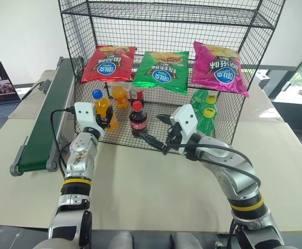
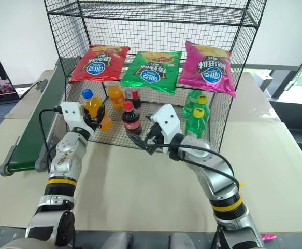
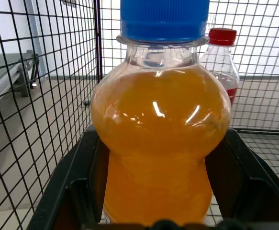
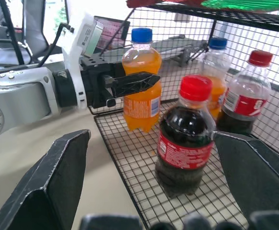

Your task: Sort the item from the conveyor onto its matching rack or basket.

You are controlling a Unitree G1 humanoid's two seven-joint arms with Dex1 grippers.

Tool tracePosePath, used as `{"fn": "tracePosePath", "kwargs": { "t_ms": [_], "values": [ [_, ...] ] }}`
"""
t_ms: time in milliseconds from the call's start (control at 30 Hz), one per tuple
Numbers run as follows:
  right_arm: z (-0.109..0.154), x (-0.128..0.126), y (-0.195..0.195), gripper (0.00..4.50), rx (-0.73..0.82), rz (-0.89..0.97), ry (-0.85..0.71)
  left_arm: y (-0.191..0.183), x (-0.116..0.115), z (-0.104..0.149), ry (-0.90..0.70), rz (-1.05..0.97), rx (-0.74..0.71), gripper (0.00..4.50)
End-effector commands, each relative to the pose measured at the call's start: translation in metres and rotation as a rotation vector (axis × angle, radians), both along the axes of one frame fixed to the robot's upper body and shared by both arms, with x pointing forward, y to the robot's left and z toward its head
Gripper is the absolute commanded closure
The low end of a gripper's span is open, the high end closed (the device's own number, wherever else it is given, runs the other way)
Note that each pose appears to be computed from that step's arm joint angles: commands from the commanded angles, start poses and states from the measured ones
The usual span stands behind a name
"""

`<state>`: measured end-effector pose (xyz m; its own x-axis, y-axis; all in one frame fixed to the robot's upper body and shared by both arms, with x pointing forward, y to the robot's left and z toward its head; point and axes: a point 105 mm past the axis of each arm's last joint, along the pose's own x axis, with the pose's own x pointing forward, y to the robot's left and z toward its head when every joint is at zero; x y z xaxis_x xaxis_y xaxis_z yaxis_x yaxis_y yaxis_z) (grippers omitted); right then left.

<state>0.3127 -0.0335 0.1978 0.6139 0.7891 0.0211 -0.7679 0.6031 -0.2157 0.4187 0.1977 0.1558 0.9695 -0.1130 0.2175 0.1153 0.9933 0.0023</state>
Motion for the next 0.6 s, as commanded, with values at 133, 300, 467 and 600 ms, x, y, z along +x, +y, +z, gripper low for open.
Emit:
{"fn": "tracePosePath", "kwargs": {
  "t_ms": [133, 300, 467, 600],
  "values": [
    [0.017, -0.005, -0.003, 0.0, 0.02, -0.017, -0.062, 0.001, 0.002, 0.016, -0.102, 0.006, 0.023, 1.62],
    [0.016, -0.005, -0.003, 0.0, 0.015, -0.009, -0.056, 0.004, -0.004, 0.01, -0.097, -0.004, 0.004, 0.04],
    [0.014, -0.005, -0.005, 0.0, 0.014, -0.006, -0.047, 0.009, -0.021, 0.003, -0.079, -0.005, -0.006, 0.04],
    [0.009, -0.005, -0.01, 0.0, 0.009, -0.009, -0.033, 0.013, -0.042, 0.0, -0.062, 0.003, -0.003, 0.04]
  ]
}}
